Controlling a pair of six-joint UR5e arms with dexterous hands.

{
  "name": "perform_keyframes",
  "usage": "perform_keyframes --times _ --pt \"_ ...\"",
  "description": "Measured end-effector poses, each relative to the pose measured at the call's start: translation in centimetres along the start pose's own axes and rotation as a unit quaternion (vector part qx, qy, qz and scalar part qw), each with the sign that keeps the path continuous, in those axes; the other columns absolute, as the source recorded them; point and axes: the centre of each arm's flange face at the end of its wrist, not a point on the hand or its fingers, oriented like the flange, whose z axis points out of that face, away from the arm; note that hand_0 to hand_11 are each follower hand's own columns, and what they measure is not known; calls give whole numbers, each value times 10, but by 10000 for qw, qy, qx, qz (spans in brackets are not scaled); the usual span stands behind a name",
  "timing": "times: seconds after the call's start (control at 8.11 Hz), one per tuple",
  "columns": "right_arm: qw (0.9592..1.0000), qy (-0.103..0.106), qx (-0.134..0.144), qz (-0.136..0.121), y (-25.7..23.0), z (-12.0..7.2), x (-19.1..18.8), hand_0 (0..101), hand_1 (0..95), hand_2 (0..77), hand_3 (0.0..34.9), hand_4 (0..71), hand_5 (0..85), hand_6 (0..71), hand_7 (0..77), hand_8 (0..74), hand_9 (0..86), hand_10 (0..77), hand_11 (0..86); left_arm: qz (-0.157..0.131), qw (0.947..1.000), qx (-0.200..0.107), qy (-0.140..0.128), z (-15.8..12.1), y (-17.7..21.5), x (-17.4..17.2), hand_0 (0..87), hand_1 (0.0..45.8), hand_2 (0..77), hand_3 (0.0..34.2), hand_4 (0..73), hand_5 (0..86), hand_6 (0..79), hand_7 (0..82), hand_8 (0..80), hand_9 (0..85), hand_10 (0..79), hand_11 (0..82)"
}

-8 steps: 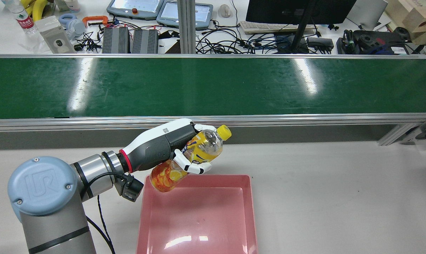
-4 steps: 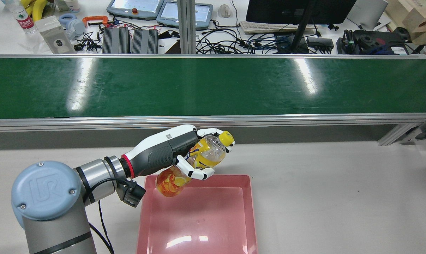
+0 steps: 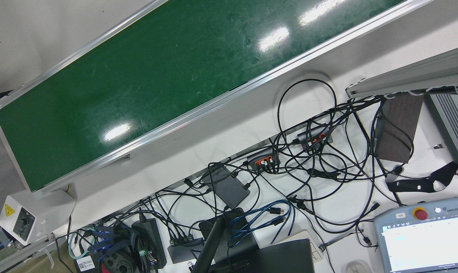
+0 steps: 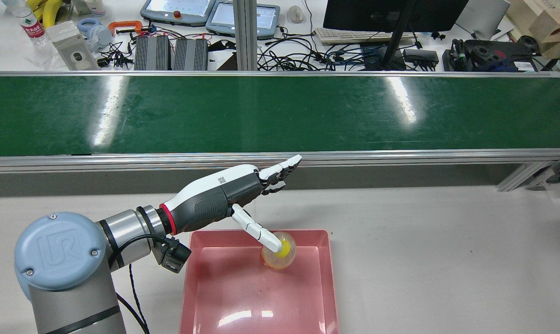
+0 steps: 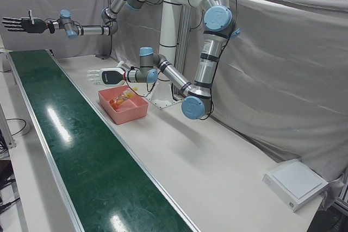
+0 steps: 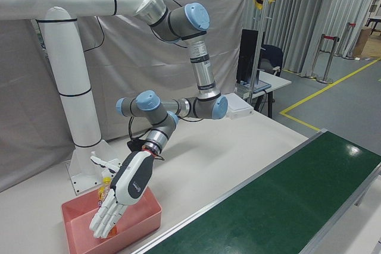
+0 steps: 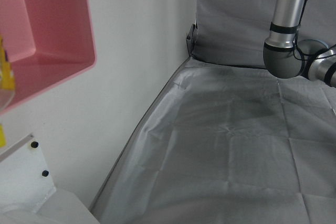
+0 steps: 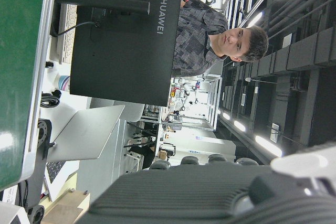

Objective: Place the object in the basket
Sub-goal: 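Open the left hand to drop the bottle into the pink tray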

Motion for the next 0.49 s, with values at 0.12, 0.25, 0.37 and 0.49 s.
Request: perform_keyframes --times 0.12,0.25,0.37,0.49 --pt "10000 0 0 0 0 0 0 1 0 5 3 0 0 0 5 0 0 0 0 0 10000 1 -1 0 0 0 468 65 5 0 11 33 0 11 11 16 60 98" --pt "10000 0 0 0 0 0 0 1 0 5 3 0 0 0 5 0 0 0 0 1 10000 4 -3 0 0 0 468 65 5 0 11 33 0 5 11 16 60 98" --pt "10000 0 0 0 0 0 0 2 0 5 2 0 0 0 5 0 0 0 0 1 10000 2 1 0 0 0 467 65 0 0 11 33 0 5 5 16 60 104" --pt "10000 0 0 0 0 0 0 2 0 5 2 0 0 0 5 0 0 0 0 2 10000 1 5 0 0 0 468 65 5 0 11 33 0 11 5 27 60 93"
